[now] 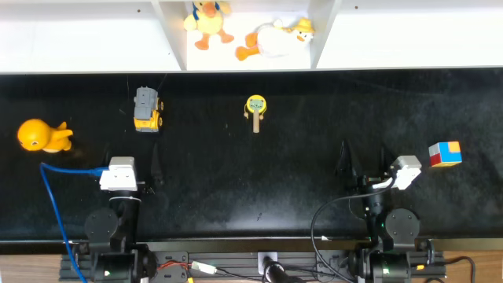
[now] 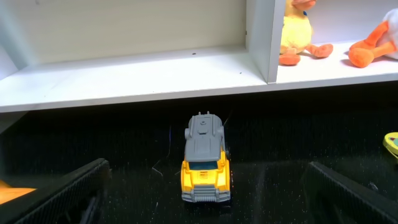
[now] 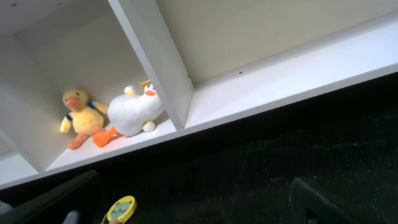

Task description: Store Toys

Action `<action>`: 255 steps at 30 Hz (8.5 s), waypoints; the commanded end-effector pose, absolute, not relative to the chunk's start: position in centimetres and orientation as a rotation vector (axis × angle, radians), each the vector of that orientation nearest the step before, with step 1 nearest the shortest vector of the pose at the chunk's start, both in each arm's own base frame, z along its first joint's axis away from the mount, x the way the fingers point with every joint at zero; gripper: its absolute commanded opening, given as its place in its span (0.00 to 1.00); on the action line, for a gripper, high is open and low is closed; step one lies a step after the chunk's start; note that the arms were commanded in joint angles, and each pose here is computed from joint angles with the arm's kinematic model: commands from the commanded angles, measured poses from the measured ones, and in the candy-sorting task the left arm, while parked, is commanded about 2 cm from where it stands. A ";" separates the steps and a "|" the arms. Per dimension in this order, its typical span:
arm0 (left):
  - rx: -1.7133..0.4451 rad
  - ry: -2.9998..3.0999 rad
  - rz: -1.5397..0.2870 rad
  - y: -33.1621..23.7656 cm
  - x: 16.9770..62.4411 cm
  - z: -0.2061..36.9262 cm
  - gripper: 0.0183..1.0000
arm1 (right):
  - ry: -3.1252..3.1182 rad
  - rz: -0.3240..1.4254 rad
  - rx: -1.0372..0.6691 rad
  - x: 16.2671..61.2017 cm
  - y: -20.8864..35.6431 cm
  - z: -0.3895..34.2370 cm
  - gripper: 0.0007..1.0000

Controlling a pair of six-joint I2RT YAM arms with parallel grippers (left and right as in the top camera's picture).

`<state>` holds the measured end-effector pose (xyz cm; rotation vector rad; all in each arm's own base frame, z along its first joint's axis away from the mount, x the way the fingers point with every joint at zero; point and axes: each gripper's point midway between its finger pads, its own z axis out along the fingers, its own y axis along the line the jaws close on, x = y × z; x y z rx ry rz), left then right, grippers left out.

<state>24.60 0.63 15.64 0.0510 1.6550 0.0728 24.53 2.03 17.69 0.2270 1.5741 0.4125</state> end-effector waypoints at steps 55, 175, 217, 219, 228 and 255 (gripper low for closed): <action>-0.229 2.148 0.257 7.7 28.7 28.6 1.00 | 1.575 0.415 0.226 24.6 2.1 17.3 1.00; -0.462 2.464 0.101 25.2 30.2 10.2 0.47 | 1.575 0.415 0.226 24.6 2.1 17.3 0.99; -0.249 1.999 0.155 19.3 45.3 23.5 0.39 | 1.575 0.415 0.226 24.6 2.1 17.3 0.99; -0.271 1.994 0.142 19.4 45.4 23.5 0.38 | 1.575 0.415 0.226 24.6 2.1 17.3 1.00; -0.308 2.015 0.055 19.4 47.0 21.9 0.34 | 1.575 0.415 0.226 24.6 2.1 17.3 1.00; -0.350 2.122 0.074 20.3 50.1 20.9 0.35 | 1.575 0.415 0.226 24.6 2.1 17.3 1.00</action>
